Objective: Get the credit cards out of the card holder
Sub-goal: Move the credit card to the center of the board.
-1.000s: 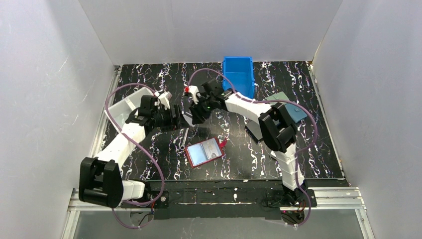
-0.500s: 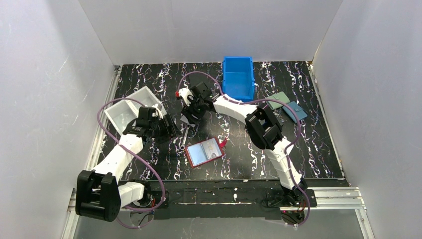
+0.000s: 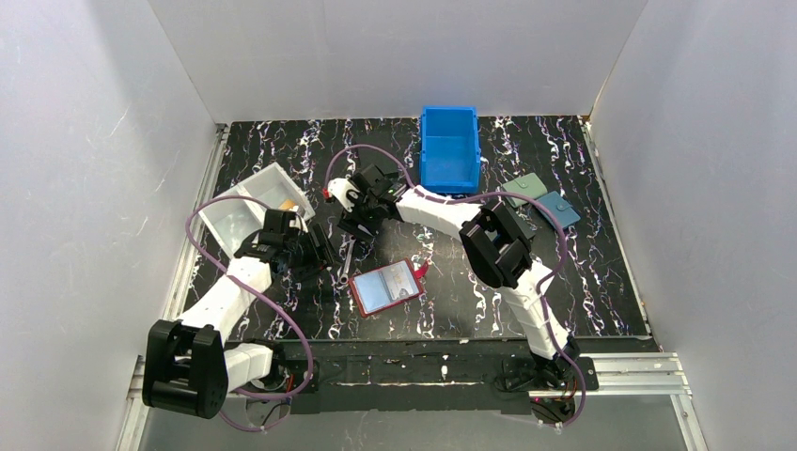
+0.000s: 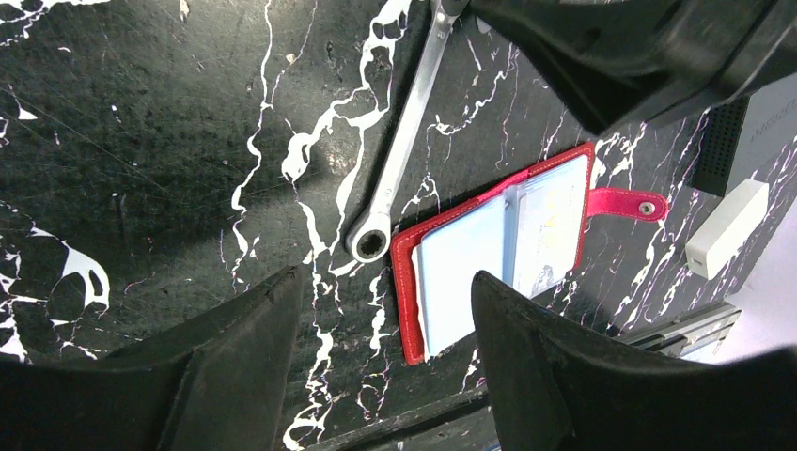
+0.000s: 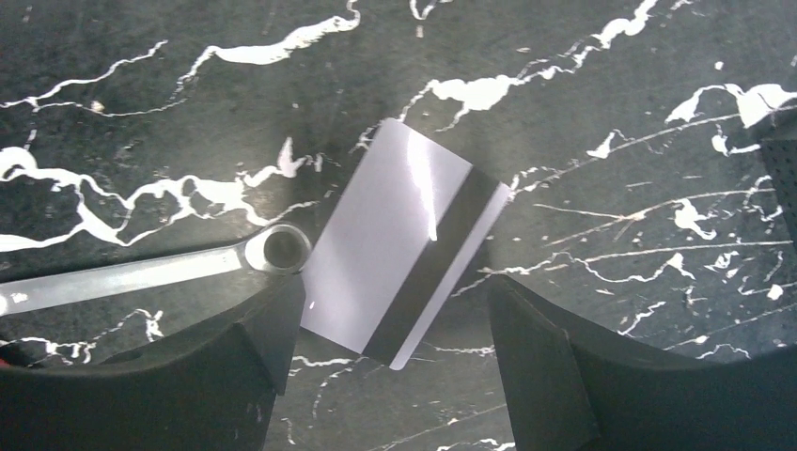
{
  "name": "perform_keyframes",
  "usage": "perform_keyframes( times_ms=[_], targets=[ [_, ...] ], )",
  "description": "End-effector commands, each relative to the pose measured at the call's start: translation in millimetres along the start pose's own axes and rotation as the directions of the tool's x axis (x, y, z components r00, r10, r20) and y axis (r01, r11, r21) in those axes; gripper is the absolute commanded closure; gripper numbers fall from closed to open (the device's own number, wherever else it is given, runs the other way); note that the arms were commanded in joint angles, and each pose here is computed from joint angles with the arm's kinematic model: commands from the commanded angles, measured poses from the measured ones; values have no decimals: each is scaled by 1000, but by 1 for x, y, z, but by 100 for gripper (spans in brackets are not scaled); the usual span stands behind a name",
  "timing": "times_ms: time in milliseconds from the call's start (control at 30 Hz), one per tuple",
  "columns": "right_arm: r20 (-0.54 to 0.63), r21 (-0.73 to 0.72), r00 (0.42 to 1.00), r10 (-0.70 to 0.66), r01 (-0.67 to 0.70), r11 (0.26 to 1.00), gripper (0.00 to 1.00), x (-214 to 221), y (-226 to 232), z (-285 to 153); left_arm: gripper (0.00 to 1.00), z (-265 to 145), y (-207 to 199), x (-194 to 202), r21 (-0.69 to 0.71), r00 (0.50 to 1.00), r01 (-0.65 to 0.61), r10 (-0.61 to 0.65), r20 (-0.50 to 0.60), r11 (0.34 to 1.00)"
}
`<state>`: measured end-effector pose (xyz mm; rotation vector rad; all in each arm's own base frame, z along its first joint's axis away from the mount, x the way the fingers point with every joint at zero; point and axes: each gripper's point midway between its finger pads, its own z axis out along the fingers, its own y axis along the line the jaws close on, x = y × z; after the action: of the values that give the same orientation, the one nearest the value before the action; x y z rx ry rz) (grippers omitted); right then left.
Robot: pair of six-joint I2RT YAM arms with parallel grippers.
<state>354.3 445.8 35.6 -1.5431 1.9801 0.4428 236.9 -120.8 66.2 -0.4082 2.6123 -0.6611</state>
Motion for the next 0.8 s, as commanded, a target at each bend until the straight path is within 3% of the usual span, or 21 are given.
perform_keyframes(
  times_ms=[0, 333, 500, 767],
  targets=[
    [-88, -58, 996, 24, -29, 998, 20, 23, 24, 8, 35, -6, 6, 2, -26, 1000, 16, -16, 18, 1000],
    [-110, -33, 971, 211, -216, 976, 17, 27, 22, -1, 34, -1, 2, 8, 20, 998, 60, -60, 16, 998],
    [-140, 6, 965, 222, -224, 975, 17, 35, 34, -1, 34, 11, -4, 10, 61, 991, 132, -132, 0, 989],
    [-199, 69, 946, 255, -247, 967, 16, 61, 44, 12, 35, 15, 8, 12, -14, 982, 190, -191, -11, 982]
  ],
)
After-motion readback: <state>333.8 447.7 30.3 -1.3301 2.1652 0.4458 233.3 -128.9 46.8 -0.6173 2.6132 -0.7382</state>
